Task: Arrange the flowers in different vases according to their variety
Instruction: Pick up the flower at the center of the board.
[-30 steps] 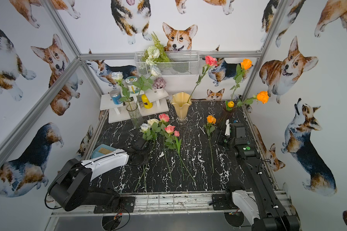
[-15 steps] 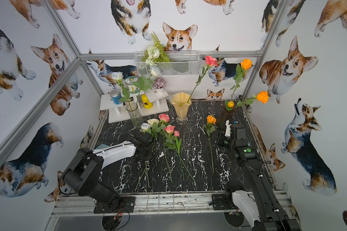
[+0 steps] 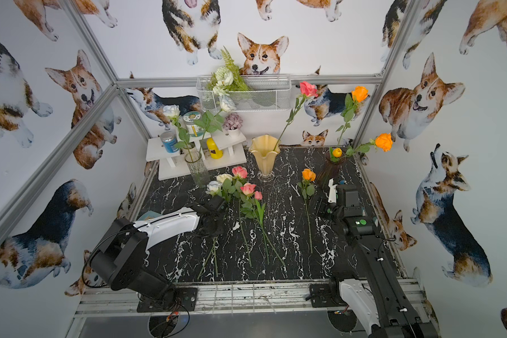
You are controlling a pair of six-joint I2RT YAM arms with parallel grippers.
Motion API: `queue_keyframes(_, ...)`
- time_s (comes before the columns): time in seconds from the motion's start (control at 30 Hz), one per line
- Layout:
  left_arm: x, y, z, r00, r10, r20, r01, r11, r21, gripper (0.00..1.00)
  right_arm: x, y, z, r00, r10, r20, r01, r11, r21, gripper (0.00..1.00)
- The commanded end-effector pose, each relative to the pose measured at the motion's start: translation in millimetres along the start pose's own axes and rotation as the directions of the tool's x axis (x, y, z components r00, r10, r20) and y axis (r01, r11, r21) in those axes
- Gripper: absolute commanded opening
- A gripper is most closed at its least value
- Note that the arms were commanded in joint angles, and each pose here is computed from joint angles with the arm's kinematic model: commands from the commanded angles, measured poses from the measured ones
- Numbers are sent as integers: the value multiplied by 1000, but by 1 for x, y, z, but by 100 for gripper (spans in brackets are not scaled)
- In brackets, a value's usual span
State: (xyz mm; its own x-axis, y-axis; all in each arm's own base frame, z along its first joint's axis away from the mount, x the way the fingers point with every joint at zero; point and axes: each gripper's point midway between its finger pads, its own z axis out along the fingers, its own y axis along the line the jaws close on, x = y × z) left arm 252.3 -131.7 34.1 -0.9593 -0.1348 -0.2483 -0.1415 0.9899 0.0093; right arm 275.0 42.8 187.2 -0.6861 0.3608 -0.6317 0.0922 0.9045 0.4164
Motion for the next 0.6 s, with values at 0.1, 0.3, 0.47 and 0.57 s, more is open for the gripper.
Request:
queue_keyframes(0.1, -37, 12, -60, 972, 4, 236, 15, 997, -77, 0, 8, 4, 5, 1000, 21, -15, -22, 999, -47, 97)
queue_keyframes(0.3, -63, 20, -121, 902, -18, 431, 49, 997, -61, 0, 12, 2, 9, 999, 27, -26, -28, 999, -46, 97)
queue_keyframes(0.47, -84, 29, -172, 805, -44, 592, 68, 997, -19, 0, 15, 3, 10, 999, 35, -31, -37, 998, -57, 96)
queue_keyframes(0.57, -97, 33, -204, 711, -36, 703, 42, 999, 9, 0, 17, 4, 11, 999, 40, -37, -42, 997, -62, 96)
